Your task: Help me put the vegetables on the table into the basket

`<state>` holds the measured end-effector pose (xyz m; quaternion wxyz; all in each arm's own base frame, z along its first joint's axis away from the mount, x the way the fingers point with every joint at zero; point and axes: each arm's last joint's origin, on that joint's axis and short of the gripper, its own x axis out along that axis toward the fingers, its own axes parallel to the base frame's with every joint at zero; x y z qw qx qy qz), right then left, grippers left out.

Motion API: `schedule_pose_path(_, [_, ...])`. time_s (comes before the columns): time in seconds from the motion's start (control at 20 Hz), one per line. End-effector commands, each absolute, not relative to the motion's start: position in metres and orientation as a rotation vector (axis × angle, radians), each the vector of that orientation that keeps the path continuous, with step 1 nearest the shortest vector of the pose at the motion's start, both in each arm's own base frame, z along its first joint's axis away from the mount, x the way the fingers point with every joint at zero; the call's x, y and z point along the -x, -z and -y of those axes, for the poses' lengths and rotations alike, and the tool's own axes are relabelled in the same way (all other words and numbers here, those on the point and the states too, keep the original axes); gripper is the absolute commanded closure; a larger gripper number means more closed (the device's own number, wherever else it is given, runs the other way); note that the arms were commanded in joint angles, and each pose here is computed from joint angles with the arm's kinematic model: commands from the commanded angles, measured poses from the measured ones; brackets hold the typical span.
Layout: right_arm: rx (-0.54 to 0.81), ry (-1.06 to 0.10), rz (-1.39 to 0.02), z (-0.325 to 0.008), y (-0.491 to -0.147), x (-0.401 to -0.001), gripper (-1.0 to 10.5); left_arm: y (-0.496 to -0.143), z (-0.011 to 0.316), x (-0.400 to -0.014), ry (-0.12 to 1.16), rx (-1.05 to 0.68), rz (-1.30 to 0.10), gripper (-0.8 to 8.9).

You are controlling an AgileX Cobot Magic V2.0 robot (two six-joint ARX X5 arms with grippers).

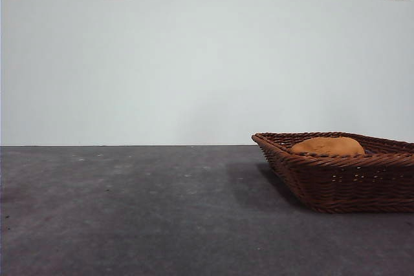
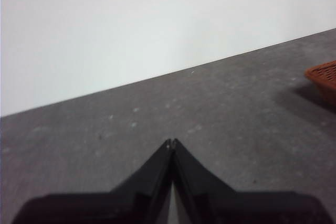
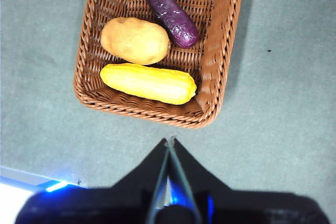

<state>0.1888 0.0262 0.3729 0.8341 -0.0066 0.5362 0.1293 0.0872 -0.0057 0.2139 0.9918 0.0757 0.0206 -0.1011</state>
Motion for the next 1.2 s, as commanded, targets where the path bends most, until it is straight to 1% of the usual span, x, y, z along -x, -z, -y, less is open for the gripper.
schedule_pose_path(0.05, [0.013, -0.273, -1.172, -0.026, -0.369, -0.188, 9.5, -0.198, 0.005, -0.087, 0.173, -0.108, -0.046, 8.17])
schedule_pose_path(0.4, [0.013, -0.273, -1.172, -0.026, -0.369, -0.188, 9.5, -0.168, 0.005, -0.092, 0.183, -0.031, -0.136, 8.17])
schedule_pose_path(0.65, [0.012, -0.272, -1.172, -0.026, -0.369, -0.188, 9.5, -0.153, 0.005, -0.093, 0.188, 0.009, -0.198, 8.17])
schedule_pose_path(1.2, [0.012, -0.272, -1.172, -0.026, -0.369, -0.188, 9.5, -0.151, 0.005, -0.094, 0.184, 0.024, -0.214, 8.17])
